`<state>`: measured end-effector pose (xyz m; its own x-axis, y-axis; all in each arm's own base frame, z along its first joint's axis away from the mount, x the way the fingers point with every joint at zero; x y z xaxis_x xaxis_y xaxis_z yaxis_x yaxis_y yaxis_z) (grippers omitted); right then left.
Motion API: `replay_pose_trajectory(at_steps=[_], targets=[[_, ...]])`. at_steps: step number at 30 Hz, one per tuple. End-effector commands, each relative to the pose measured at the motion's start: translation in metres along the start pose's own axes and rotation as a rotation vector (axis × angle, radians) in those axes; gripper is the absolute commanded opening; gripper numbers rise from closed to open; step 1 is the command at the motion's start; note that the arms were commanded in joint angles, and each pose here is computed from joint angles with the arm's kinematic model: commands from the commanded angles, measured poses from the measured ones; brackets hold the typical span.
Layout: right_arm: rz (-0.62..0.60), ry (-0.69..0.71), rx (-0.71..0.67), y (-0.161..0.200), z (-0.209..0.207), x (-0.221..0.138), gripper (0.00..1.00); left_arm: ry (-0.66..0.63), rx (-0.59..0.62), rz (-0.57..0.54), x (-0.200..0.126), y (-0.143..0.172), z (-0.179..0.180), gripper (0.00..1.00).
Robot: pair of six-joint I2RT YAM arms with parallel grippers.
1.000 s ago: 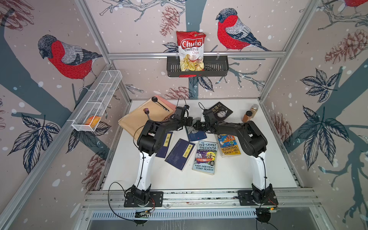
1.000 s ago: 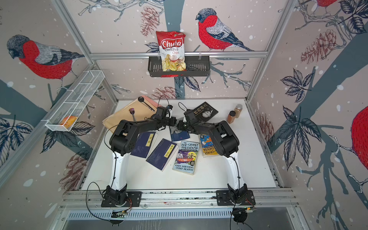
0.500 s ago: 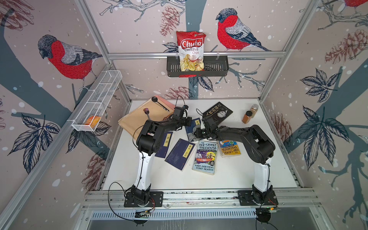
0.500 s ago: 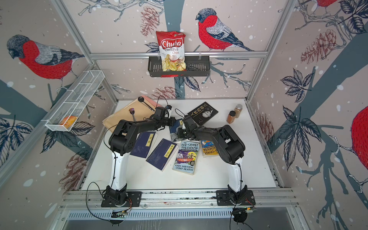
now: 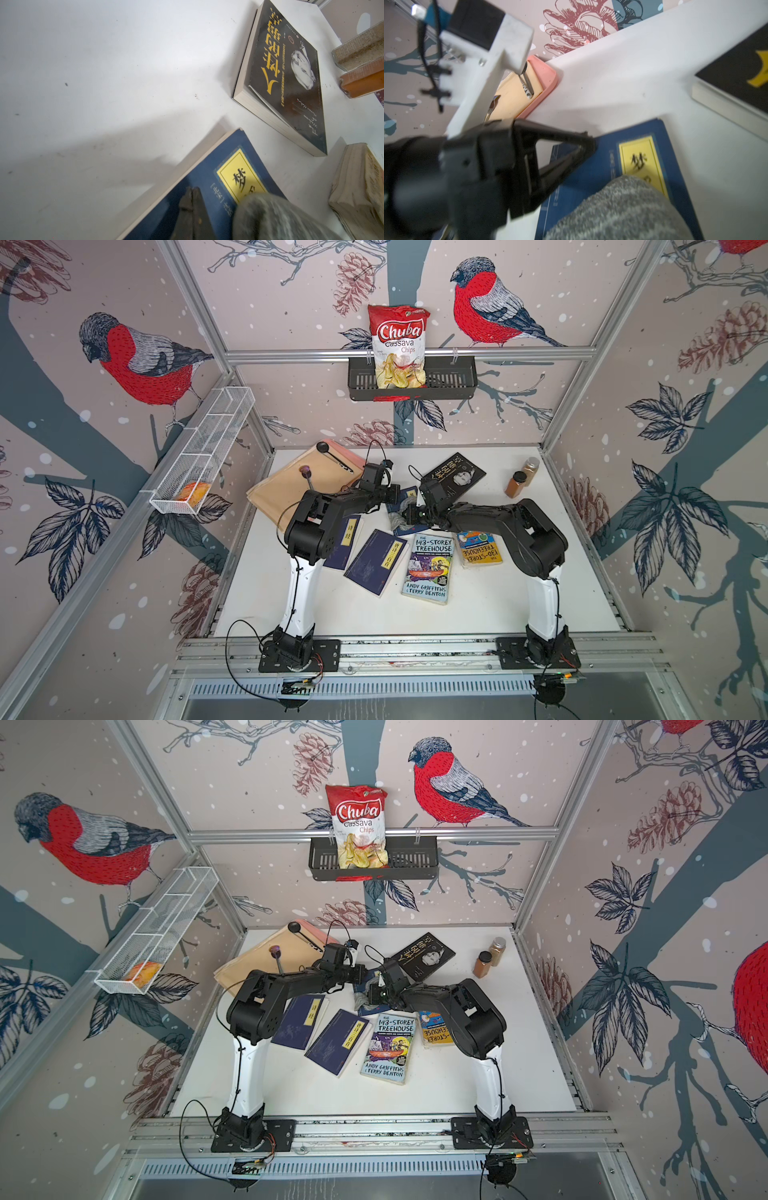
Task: Wipe the cover of the book
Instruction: Wipe the dirt from the cover of the book.
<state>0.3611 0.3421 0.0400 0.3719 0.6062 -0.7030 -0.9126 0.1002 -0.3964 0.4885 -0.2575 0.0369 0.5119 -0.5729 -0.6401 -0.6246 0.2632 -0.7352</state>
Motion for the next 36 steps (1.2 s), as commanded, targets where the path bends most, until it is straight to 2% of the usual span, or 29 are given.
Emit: replay_pose_trajectory(at_steps=[1, 5, 9, 13, 21, 25, 28, 32, 36], targets=[[0.178, 0.15, 0.039, 0.055, -0.036, -0.008, 0.13, -0.003, -0.104, 0.269, -0.002, 0.069, 0.001, 0.0], [0.177, 0.142, 0.056, 0.051, -0.038, 0.011, 0.13, 0.001, -0.106, 0.269, -0.002, 0.069, 0.0, 0.0], [0.123, 0.155, 0.074, 0.027, -0.04, 0.039, 0.13, -0.001, -0.107, 0.27, -0.004, 0.069, 0.0, 0.0], [0.094, 0.143, 0.088, 0.016, -0.034, 0.044, 0.12, 0.0, -0.111, 0.272, -0.004, 0.07, 0.0, 0.0], [0.149, 0.146, 0.045, 0.06, -0.028, 0.005, 0.12, 0.0, -0.112, 0.272, -0.004, 0.07, 0.0, 0.0], [0.179, 0.13, 0.03, 0.073, -0.024, 0.008, 0.12, 0.0, -0.11, 0.271, -0.003, 0.07, 0.001, 0.0], [0.17, 0.134, 0.033, 0.064, -0.024, 0.024, 0.12, 0.002, -0.112, 0.275, -0.003, 0.071, 0.001, 0.0], [0.091, 0.146, 0.089, 0.034, -0.033, 0.041, 0.11, 0.003, -0.112, 0.272, -0.004, 0.069, 0.0, 0.0], [0.068, 0.136, 0.114, 0.022, -0.036, 0.04, 0.11, 0.003, -0.115, 0.271, -0.005, 0.068, 0.0, 0.0]])
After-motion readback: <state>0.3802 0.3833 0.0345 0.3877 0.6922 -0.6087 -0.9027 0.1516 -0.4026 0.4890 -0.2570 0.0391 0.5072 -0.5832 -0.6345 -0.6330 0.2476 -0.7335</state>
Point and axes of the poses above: each gripper's point midway between its finger pads, its own x axis out along the fingers, its own z axis along the line the jaws close on, y = z × x, the point moved 2 cm from there along -x, back along the fingers, and after that the axes turned 14 degrees about x, right-handed, at the moved point
